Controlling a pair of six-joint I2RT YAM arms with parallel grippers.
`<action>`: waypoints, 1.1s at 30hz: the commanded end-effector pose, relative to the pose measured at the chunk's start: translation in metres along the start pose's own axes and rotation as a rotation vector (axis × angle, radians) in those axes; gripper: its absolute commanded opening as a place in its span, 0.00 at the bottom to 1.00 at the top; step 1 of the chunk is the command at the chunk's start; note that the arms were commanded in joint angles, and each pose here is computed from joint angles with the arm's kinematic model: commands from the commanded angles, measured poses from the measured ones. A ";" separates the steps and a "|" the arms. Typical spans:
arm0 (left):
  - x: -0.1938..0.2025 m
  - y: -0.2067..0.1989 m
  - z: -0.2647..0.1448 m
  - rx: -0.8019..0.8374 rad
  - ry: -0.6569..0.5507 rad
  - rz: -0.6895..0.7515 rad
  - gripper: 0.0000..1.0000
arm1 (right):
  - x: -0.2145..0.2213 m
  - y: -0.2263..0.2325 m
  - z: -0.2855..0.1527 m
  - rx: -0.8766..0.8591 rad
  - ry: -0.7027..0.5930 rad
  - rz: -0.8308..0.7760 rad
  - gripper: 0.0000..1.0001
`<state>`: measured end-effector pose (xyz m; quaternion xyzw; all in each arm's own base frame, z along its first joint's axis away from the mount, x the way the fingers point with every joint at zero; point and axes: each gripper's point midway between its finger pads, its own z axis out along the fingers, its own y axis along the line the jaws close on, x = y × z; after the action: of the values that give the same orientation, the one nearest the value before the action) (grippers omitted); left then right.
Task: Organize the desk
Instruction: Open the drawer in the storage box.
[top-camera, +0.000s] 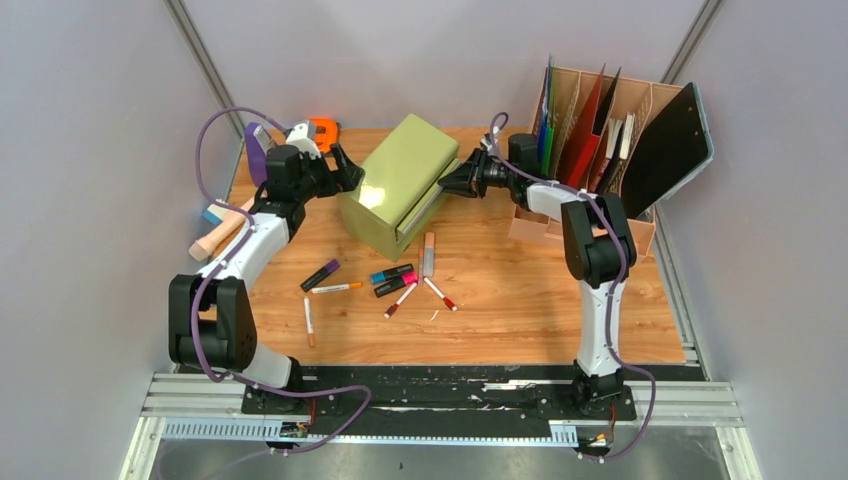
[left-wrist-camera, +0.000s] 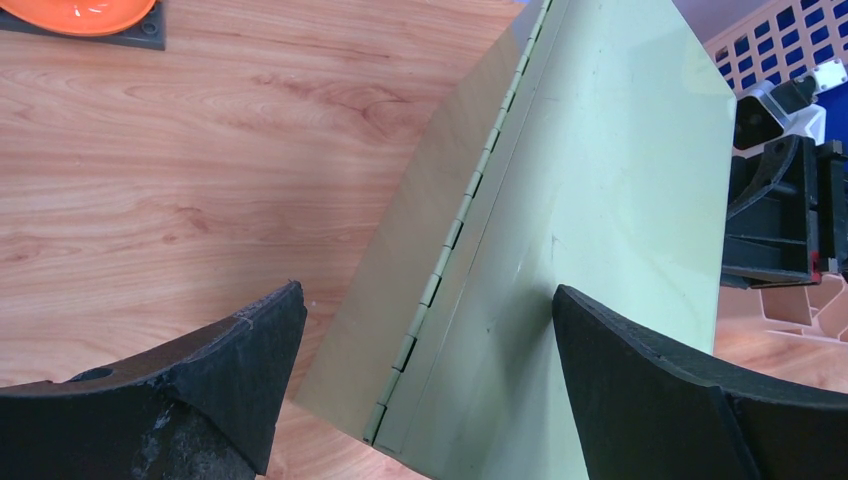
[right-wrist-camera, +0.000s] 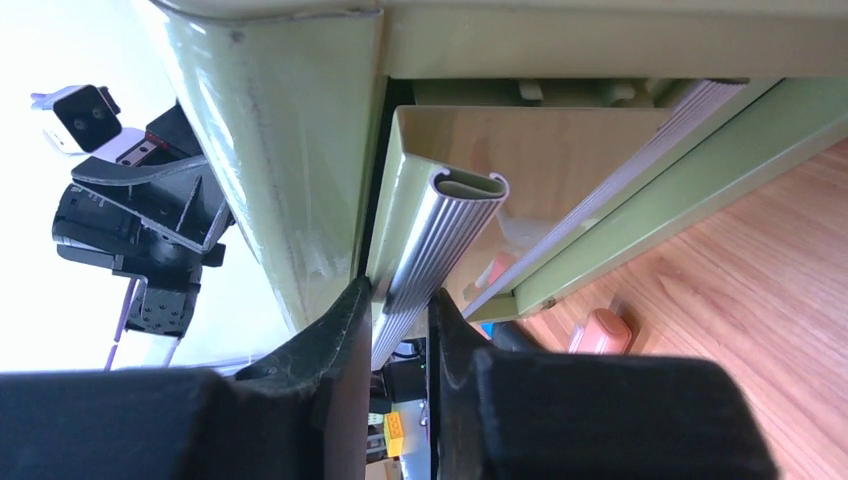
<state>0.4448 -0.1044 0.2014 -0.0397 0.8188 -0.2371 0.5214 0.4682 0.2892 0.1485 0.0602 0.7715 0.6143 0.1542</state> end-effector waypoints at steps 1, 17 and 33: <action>0.014 0.009 -0.006 -0.049 0.051 0.018 1.00 | -0.013 0.025 -0.011 0.004 -0.054 -0.189 0.00; 0.005 0.007 -0.008 -0.049 0.035 0.044 1.00 | 0.008 0.039 -0.037 0.003 -0.048 -0.261 0.00; -0.072 -0.019 -0.026 -0.015 -0.053 0.319 1.00 | 0.044 0.051 -0.075 0.083 0.027 -0.561 0.56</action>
<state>0.4508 -0.0932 0.2355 0.0256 0.8259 -0.1746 0.5355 0.4121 0.2448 0.1783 -0.0691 0.8042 0.5295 0.2612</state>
